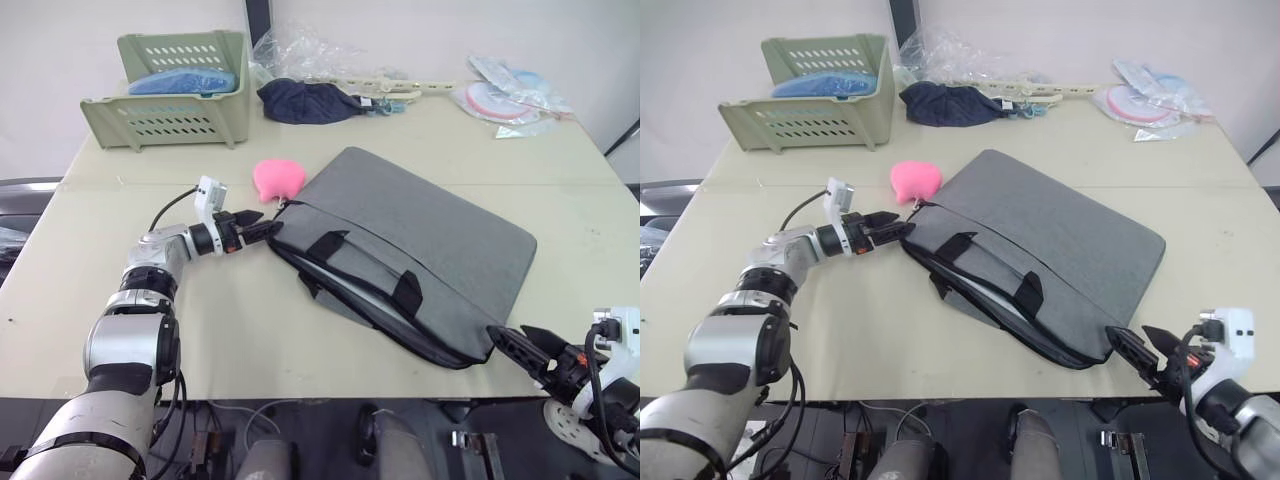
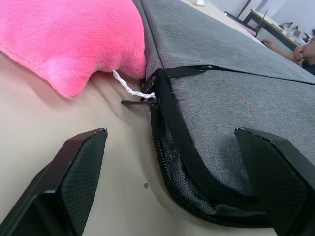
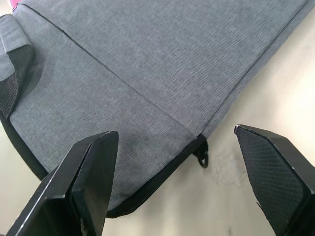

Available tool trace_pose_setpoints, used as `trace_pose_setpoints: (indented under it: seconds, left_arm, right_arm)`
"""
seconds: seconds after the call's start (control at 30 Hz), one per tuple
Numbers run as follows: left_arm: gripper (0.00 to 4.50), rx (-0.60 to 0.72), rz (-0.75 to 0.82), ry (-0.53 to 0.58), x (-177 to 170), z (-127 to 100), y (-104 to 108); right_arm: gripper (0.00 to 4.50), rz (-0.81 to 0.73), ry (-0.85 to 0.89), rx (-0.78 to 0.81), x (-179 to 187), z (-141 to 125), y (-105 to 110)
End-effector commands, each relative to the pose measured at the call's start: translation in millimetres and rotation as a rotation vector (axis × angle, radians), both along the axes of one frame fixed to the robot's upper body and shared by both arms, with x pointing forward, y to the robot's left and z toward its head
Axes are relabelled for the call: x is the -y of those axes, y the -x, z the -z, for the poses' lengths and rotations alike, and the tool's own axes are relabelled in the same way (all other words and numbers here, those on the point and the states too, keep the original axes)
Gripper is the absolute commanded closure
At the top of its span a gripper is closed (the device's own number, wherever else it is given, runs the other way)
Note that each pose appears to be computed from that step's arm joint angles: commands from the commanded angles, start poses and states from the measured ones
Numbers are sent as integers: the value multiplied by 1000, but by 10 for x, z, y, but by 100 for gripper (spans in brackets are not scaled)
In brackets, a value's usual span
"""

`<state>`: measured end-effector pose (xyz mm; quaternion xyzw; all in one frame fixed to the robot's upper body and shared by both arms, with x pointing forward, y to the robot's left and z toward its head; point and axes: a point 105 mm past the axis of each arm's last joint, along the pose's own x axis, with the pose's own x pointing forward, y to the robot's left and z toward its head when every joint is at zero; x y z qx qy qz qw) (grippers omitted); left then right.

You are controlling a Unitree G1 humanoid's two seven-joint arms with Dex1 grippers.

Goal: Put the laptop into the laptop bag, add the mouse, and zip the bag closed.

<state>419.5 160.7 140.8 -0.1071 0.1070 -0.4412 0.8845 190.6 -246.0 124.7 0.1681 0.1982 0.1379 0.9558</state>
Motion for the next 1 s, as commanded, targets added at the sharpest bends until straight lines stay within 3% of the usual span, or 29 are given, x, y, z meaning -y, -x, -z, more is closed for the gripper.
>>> trace_pose_setpoints:
  seconds: [0.03,0.3,1.0]
  left_arm:
    - [0,13,34,6,75,-74,-7]
    - [0,-54,147,1,263,61,97]
    - [0,-88,-14,71,84,59,-7]
  right_arm:
    - [35,-2,-7,30,-57,-31,7]
    - [35,-15,-48,6,-216,102,-1]
    - [35,-29,-46,4,-280,144,-65]
